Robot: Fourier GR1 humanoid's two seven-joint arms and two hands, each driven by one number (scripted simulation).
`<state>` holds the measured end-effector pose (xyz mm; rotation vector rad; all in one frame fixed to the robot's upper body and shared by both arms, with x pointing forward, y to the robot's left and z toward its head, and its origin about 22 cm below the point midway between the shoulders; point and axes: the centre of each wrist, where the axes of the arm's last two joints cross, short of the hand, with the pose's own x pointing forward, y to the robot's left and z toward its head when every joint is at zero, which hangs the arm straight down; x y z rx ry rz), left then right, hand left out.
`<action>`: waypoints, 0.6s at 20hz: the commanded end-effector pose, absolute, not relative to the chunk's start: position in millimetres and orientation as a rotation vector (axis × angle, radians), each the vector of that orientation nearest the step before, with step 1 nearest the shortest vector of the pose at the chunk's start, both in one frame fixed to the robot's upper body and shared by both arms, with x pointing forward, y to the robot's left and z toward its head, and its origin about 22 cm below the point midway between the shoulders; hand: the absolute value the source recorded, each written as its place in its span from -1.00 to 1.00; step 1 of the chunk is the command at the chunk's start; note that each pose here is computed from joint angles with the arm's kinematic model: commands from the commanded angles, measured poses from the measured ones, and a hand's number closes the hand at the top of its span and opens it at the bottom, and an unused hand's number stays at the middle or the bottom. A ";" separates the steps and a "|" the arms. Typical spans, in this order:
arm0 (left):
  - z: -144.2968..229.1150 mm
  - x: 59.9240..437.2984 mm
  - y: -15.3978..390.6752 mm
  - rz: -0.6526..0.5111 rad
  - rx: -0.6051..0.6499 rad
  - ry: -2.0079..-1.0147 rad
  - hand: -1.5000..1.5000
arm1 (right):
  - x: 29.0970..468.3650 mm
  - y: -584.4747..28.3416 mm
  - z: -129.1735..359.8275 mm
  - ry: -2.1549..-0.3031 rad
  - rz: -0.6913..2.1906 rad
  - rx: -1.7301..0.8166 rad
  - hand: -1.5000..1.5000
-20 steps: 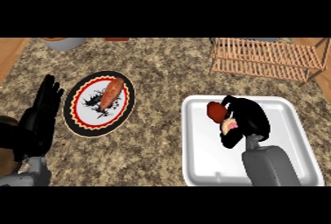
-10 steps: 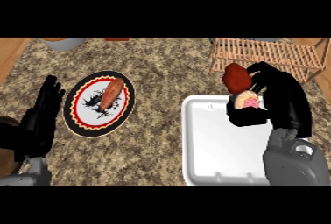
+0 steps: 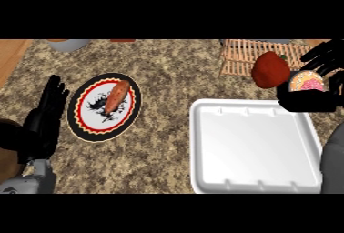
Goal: Pick the cupcake from the tray and place it in the tiered shelf
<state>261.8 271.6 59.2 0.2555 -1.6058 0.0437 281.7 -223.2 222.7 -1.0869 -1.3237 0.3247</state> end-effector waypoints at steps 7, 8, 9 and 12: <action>62.4 259.1 265.9 0.031 0.242 -1.606 0.00 | 332.6 -261.9 220.9 -1.329 0.187 -1.143 1.00; 59.7 265.0 259.1 0.030 0.260 -1.610 0.00 | 333.9 -286.9 221.2 -1.354 0.185 -1.141 1.00; 58.8 256.1 261.5 0.018 0.249 -1.610 0.00 | 346.2 -271.9 215.6 -1.352 0.194 -1.131 1.00; 55.3 258.2 265.5 0.034 0.246 -1.599 0.00 | 355.7 -298.0 179.9 -1.345 0.192 -1.153 1.00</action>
